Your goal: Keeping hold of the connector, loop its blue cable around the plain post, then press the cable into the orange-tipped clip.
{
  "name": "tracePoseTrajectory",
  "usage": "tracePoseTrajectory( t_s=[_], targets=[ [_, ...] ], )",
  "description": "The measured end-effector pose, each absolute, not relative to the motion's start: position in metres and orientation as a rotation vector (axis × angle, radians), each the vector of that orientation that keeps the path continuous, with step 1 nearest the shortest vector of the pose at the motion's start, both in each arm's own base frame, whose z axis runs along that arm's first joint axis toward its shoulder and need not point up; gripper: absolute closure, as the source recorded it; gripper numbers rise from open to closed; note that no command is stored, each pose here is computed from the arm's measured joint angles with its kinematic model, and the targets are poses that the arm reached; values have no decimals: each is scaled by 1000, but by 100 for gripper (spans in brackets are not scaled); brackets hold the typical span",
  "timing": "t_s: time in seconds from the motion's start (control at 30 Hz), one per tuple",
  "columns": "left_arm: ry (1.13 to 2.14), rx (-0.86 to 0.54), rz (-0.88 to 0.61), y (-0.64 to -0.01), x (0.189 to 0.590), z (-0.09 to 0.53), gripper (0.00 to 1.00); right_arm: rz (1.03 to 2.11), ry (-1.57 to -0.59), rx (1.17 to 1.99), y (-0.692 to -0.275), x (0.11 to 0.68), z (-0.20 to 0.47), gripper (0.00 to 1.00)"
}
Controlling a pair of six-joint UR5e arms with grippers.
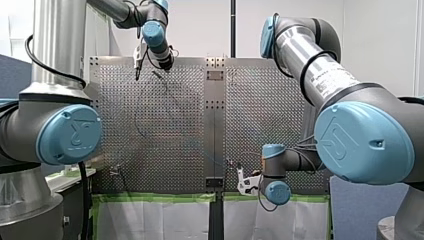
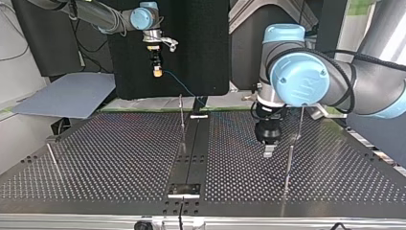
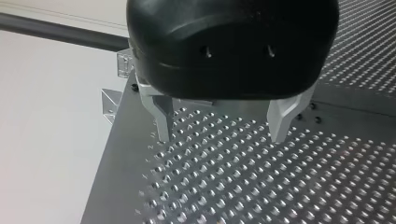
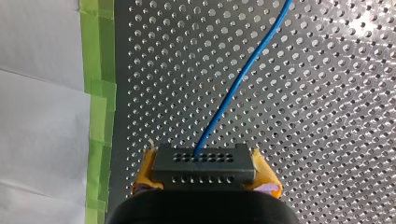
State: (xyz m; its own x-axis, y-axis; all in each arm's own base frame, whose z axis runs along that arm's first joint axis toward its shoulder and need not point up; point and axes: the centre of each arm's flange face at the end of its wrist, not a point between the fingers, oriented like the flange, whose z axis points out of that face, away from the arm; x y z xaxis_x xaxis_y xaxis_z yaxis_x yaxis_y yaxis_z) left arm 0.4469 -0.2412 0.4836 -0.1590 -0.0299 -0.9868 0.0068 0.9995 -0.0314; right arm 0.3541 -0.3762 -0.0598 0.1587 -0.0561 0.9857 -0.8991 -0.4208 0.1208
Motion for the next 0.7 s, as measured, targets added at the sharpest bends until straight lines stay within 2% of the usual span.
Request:
tracePoseTrajectory(
  t_s=[0.3, 0.7],
  targets=[
    [1712, 32, 21, -283, 463, 451, 1, 1358, -929, 1653, -376, 355, -60, 100],
    [1703, 36, 193, -281, 493, 415, 1, 1361, -927, 1652, -376, 356, -59, 100]
  ],
)
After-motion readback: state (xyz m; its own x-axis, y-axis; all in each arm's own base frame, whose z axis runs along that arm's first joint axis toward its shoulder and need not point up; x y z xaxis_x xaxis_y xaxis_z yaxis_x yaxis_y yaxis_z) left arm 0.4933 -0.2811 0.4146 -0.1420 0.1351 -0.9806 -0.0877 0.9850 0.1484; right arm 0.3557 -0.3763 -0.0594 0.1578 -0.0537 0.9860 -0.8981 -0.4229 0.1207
